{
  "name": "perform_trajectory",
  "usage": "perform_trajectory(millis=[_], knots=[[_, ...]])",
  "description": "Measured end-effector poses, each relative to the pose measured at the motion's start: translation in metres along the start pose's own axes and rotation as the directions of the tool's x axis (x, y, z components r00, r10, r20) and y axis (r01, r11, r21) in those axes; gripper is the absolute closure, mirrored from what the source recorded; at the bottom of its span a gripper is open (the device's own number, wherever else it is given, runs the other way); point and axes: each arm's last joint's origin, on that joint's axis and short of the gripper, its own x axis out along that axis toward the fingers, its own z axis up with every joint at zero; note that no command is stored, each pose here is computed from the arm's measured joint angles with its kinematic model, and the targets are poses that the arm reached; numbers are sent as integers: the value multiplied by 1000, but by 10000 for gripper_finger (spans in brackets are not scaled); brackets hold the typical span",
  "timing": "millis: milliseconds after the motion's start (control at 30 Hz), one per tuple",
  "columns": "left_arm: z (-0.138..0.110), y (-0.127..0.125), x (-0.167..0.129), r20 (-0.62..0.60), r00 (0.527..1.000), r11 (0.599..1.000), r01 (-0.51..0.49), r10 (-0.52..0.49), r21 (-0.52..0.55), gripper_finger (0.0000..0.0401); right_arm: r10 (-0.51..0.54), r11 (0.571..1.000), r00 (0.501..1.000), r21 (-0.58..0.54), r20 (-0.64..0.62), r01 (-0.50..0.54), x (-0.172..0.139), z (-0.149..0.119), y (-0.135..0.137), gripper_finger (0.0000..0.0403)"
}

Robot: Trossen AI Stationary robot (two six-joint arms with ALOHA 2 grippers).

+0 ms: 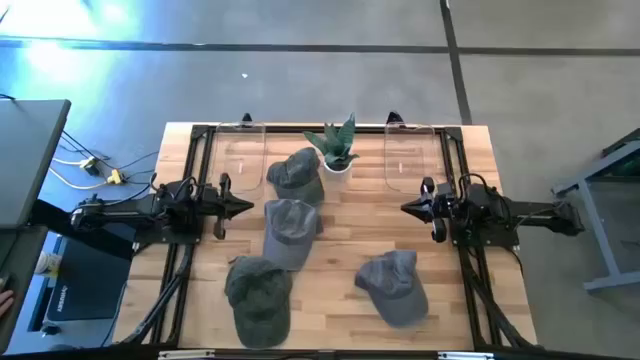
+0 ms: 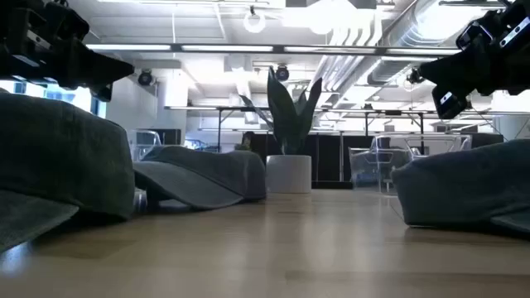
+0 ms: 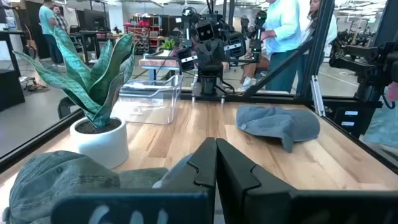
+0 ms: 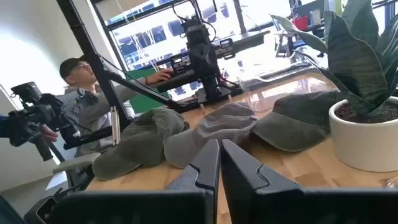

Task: Pick & Place hat

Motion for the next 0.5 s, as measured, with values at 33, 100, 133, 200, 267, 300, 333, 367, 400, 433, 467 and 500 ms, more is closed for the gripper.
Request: perform_trajectory(millis=[33, 100, 133, 200, 267, 300, 333, 367, 400, 433, 467, 500], knots=[[0, 0, 0, 0, 1000, 1000, 0, 0, 0, 401, 0, 1000, 1000, 0, 0, 0, 0, 0, 0, 391], [0, 0, 0, 0, 1000, 1000, 0, 0, 0, 401, -12, 1000, 1000, 0, 4, 12, 0, 0, 0, 391], [0, 0, 0, 0, 1000, 1000, 0, 0, 0, 401, -30, 1000, 1000, 0, 9, 30, 0, 0, -1, 391], [0, 0, 0, 0, 1000, 1000, 0, 0, 0, 401, -79, 997, 997, 1, 26, 79, 0, 1, -2, 391], [0, 0, 0, 0, 1000, 1000, 0, 0, 0, 401, -116, 993, 992, 3, 44, 116, 0, 2, -3, 391], [0, 0, 0, 0, 1000, 1000, 0, 0, 0, 401, -123, 992, 991, 3, 47, 123, 0, 2, -3, 391], [0, 0, 0, 0, 1000, 1000, 0, 0, 0, 401, -124, 992, 991, 3, 47, 124, 0, 2, -4, 390], [0, 0, 0, 0, 1000, 1000, 0, 0, 0, 401, -123, 992, 991, 3, 47, 123, 0, 2, -3, 391], [0, 0, 0, 0, 1000, 1000, 1, -1, -1, 401, -121, 993, 992, 3, 46, 121, 0, 2, -3, 391], [0, 0, 0, 0, 1000, 1000, 2, -2, -4, 401, -117, 993, 992, 3, 45, 117, 0, 2, -3, 391], [0, 0, 0, 0, 1000, 1000, 6, -6, -8, 401, -115, 993, 992, 3, 44, 115, 0, 1, -3, 391], [0, 0, 0, 0, 1000, 1000, 10, -10, -14, 401, -114, 993, 992, 3, 44, 114, 0, 2, -3, 391]])
